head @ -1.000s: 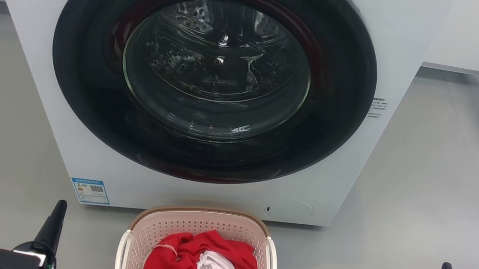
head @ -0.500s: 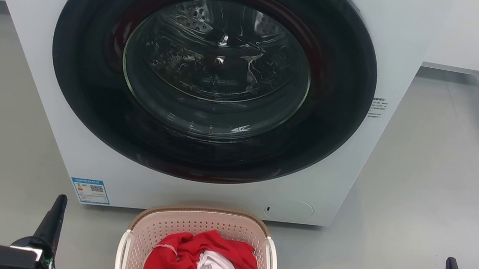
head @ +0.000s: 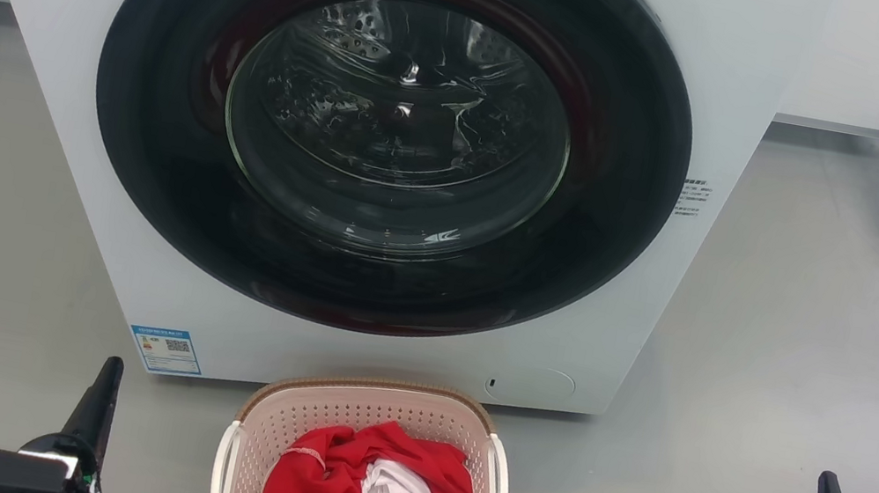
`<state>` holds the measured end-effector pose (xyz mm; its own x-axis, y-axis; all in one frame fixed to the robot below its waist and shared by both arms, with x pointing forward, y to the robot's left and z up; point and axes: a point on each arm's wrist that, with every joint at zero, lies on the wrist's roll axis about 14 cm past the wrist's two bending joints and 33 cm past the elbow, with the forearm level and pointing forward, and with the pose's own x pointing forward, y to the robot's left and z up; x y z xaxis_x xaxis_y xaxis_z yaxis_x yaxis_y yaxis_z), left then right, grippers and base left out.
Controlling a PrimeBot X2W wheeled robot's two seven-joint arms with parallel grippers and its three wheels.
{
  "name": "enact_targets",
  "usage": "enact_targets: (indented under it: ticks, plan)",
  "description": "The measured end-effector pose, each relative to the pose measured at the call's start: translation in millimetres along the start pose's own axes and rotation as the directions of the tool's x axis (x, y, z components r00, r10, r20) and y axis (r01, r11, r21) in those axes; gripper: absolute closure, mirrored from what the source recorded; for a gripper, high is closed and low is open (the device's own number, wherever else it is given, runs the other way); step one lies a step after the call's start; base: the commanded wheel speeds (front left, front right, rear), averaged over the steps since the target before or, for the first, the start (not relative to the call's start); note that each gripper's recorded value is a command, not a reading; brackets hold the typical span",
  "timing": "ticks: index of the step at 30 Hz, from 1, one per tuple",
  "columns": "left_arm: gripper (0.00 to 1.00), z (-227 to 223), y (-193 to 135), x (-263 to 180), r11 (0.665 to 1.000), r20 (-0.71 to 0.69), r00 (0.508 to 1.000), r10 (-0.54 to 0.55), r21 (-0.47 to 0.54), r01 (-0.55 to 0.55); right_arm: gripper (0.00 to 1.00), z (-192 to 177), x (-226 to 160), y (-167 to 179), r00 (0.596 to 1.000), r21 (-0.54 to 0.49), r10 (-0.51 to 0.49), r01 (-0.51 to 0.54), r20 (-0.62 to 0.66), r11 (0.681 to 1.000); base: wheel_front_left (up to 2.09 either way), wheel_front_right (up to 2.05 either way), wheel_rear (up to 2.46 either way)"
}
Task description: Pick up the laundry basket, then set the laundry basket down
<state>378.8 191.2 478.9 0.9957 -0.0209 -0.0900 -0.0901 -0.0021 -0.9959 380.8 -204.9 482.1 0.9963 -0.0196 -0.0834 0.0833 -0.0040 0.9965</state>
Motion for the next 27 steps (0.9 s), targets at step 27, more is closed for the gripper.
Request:
enact_targets:
  ticks: [27]
  plan:
    - [1.0,-0.1,0.0,0.0,1.0,0.0,1.0,0.0,0.0,0.0,1.0,0.0,0.0,0.0,1.0,0.001,0.0,0.0,0.0,1.0,0.0,0.0,0.0]
